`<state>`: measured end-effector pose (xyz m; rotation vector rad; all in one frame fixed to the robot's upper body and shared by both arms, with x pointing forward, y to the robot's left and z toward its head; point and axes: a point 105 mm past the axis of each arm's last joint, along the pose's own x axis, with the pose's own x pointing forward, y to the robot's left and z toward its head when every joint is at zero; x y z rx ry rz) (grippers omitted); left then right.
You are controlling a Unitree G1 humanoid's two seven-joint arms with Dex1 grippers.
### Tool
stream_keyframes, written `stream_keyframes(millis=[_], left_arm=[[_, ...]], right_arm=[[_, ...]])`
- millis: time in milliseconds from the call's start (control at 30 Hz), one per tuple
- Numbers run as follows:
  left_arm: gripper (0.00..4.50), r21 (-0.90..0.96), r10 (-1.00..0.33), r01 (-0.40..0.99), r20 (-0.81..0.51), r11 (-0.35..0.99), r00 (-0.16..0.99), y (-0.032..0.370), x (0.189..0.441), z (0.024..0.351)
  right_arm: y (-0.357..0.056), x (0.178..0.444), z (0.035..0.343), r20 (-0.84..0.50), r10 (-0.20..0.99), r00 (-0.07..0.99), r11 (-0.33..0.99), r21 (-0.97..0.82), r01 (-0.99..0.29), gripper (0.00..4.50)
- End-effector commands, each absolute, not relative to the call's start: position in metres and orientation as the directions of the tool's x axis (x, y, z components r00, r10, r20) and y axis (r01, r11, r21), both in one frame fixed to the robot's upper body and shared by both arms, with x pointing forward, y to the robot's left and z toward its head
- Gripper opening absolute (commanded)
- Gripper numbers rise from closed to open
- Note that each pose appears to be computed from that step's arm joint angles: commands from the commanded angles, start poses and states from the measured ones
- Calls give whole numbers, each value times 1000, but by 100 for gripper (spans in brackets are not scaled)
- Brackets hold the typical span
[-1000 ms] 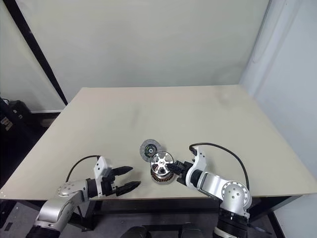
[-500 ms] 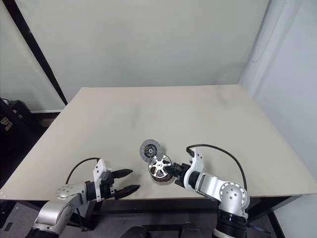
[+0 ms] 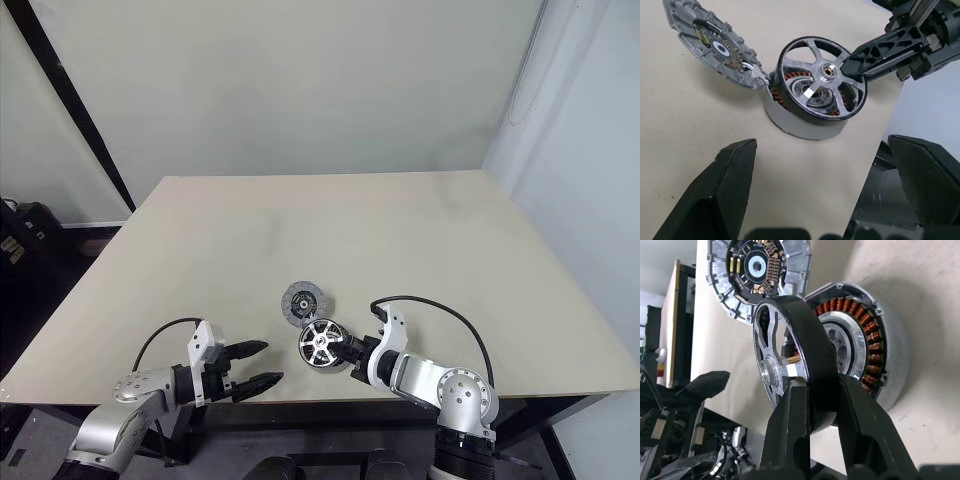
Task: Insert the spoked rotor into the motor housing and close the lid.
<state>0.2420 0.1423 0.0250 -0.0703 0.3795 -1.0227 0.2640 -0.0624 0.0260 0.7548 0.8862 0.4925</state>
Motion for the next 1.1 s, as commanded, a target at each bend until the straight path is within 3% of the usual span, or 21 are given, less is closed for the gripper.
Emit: stream_keyframes(millis=[33,267,600,1100], left_arm=[[450,-194,-849,834,-247,516,467,140,246,34],[450,-189,-849,836,-249,515,466,139,245,33],[450,-190,-851,837,-245,512,465,136,246,34],[450,-186,-850,838,-243,513,467,135,248,35]], right_arm=[[-61,270,35,-467,669,578,632,767,-112,38],[-64,270,35,-480,660,578,662,736,-145,38],[-69,274,51,-453,637,624,684,705,-186,379],[-63,270,50,-451,657,604,678,705,-211,379]])
